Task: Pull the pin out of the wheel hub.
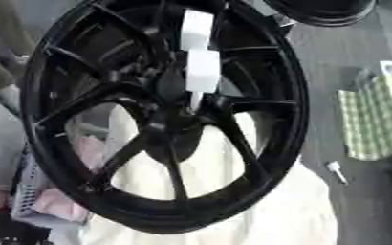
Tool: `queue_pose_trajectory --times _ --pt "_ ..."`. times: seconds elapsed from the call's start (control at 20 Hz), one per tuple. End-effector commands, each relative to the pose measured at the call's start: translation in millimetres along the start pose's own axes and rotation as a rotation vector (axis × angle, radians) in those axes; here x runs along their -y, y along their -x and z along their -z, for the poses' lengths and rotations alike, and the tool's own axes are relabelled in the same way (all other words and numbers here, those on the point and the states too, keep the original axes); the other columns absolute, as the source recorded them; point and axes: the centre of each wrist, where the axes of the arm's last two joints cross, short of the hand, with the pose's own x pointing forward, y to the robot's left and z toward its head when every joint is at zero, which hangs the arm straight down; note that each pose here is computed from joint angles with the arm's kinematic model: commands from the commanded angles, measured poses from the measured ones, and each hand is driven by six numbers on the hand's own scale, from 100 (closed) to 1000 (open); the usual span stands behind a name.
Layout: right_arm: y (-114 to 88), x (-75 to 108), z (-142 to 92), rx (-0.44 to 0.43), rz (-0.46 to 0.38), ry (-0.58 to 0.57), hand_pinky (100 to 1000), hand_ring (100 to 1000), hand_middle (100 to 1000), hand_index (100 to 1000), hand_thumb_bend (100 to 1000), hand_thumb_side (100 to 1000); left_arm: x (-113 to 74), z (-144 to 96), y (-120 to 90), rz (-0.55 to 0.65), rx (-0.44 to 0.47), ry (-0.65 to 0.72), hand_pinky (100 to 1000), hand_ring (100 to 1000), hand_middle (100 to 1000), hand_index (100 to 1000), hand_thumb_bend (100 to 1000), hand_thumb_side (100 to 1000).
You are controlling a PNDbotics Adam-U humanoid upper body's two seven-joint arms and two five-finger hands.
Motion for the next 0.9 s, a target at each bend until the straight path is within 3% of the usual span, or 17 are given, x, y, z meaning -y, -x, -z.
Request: queue_pose_trajectory --times 0.05,0.5,0.9 --pt "-3 10.3 -8 -0.009 -0.043 0.028 717 728 607 721 100 100 -2.0 4 -7 0.012 0.030 -0.001 841 681 608 844 100 696" --pt "-4 6.8 -10 -0.020 -0.058 -0.001 738 741 633 743 100 100 -1.5 4 -7 0.010 0.029 0.001 841 680 608 844 100 696" --pt "11 -18.3 -12 -0.077 -0.113 -0.223 792 776 664 820 129 145 -0.7 5 -7 0.009 0.028 0.007 841 680 608 842 100 697"
